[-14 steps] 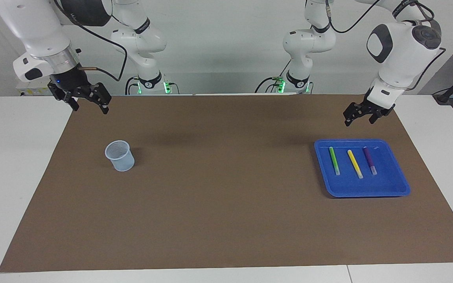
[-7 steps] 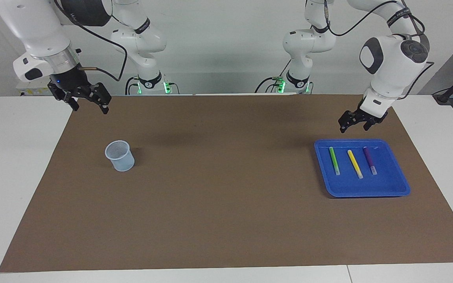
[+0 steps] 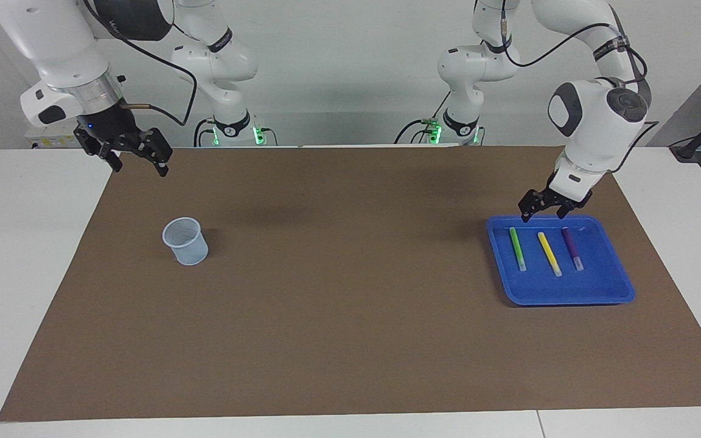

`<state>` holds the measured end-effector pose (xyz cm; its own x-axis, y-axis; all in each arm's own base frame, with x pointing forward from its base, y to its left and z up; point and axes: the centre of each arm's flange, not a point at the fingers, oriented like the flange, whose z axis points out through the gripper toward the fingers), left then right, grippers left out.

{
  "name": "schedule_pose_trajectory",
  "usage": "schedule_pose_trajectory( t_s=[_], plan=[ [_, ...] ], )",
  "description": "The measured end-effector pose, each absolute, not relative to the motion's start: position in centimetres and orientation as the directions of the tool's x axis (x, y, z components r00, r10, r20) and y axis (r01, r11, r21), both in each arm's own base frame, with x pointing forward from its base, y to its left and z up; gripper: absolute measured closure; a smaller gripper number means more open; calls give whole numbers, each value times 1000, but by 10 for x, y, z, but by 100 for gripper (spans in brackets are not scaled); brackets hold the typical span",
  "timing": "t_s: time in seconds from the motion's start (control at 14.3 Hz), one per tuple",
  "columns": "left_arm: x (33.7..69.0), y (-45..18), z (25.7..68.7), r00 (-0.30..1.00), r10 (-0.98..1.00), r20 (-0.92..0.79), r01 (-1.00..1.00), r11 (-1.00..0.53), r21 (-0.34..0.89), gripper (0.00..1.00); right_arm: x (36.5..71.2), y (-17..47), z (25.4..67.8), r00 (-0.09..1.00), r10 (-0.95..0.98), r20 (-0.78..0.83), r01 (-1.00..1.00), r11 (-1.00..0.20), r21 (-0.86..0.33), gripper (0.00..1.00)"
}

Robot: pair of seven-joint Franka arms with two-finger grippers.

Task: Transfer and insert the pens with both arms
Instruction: 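Lower the left gripper onto the green pen in the tray and grasp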

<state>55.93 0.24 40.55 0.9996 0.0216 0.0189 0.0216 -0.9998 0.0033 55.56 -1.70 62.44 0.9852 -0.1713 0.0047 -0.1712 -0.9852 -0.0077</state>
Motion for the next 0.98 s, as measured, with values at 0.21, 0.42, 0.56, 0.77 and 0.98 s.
schedule_pose_trajectory(
  t_s=[0.21,0.42,0.56,0.77,0.98],
  plan=[
    [567,2,383,1000,21,16,21,-1000,3,0,556,-17,624,985,-171,5,-171,-985,-8,0],
    [575,2,354,1000,20,14,20,-1000,3,0,556,-17,624,985,-171,5,-171,-985,-8,0],
    [578,2,335,1000,20,8,20,-1000,3,0,556,-17,624,985,-171,5,-171,-985,-8,0],
    [582,2,314,1000,20,5,20,-1000,3,1,556,-17,624,985,-171,5,-171,-985,-8,0],
    [583,2,307,1000,20,-1,20,-1000,3,8,556,-17,624,985,-171,5,-171,-985,-8,0]
  ],
)
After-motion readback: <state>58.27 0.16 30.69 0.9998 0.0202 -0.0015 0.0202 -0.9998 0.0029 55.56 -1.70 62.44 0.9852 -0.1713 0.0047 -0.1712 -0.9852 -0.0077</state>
